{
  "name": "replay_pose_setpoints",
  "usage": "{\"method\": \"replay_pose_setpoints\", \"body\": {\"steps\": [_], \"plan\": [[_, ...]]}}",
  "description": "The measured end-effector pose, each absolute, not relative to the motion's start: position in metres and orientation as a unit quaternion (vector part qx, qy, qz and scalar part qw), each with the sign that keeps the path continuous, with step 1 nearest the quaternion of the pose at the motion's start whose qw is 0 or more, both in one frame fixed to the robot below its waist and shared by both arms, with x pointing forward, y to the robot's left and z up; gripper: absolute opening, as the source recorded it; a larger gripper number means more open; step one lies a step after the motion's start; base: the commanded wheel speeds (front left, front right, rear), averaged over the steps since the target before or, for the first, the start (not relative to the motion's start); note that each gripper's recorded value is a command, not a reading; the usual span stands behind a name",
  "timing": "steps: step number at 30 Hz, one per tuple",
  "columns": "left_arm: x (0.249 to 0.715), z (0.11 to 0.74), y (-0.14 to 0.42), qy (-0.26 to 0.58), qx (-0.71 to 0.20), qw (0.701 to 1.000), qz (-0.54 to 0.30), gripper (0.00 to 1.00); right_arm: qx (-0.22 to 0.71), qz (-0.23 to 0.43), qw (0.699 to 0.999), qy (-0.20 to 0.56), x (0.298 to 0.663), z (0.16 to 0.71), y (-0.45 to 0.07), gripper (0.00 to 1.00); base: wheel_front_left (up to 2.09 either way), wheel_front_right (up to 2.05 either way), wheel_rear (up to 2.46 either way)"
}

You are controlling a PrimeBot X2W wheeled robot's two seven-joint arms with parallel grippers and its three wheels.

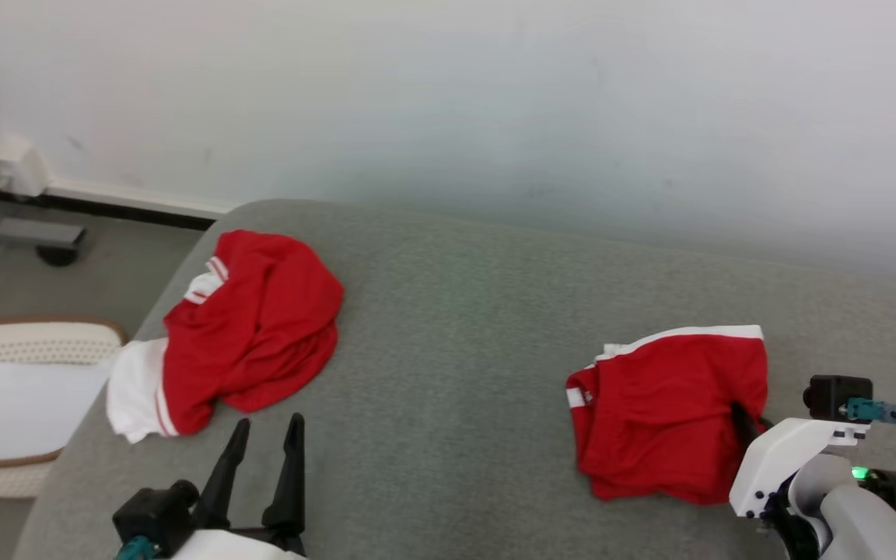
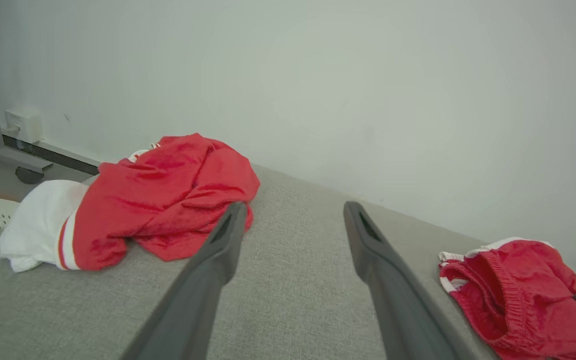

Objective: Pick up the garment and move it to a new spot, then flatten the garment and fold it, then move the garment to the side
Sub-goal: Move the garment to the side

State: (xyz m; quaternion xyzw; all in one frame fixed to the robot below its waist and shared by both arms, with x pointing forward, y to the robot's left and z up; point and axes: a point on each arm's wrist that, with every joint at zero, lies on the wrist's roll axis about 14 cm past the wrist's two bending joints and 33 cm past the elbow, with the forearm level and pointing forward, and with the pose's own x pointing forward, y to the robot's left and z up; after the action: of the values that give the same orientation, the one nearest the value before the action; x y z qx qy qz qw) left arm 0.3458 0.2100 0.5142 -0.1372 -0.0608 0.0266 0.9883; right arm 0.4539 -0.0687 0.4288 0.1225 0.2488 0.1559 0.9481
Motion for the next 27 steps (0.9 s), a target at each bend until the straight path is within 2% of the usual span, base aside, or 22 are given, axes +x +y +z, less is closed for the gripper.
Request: {"method": "replay_pose_setpoints", "body": {"steps": [8, 20, 27], "plan": [[0.374, 0.521, 0.139, -0.056, -0.14, 0.985, -0.083, 1.0, 0.128, 0.084, 0.966, 0.21, 0.452, 0.446, -0.14, 0.0, 0.0, 0.0, 0.0], [0.395, 0.521, 0.01, -0.033, -0.126, 0.955, -0.267, 1.0, 0.161, -0.055, 0.968, 0.184, 0.401, 0.445, -0.253, 0.0, 0.0, 0.0, 0.0], [0.397, 0.514, -0.043, -0.016, -0.127, 0.933, -0.337, 1.0, 0.173, -0.115, 0.963, 0.17, 0.374, 0.442, -0.296, 0.0, 0.0, 0.0, 0.0]]}}
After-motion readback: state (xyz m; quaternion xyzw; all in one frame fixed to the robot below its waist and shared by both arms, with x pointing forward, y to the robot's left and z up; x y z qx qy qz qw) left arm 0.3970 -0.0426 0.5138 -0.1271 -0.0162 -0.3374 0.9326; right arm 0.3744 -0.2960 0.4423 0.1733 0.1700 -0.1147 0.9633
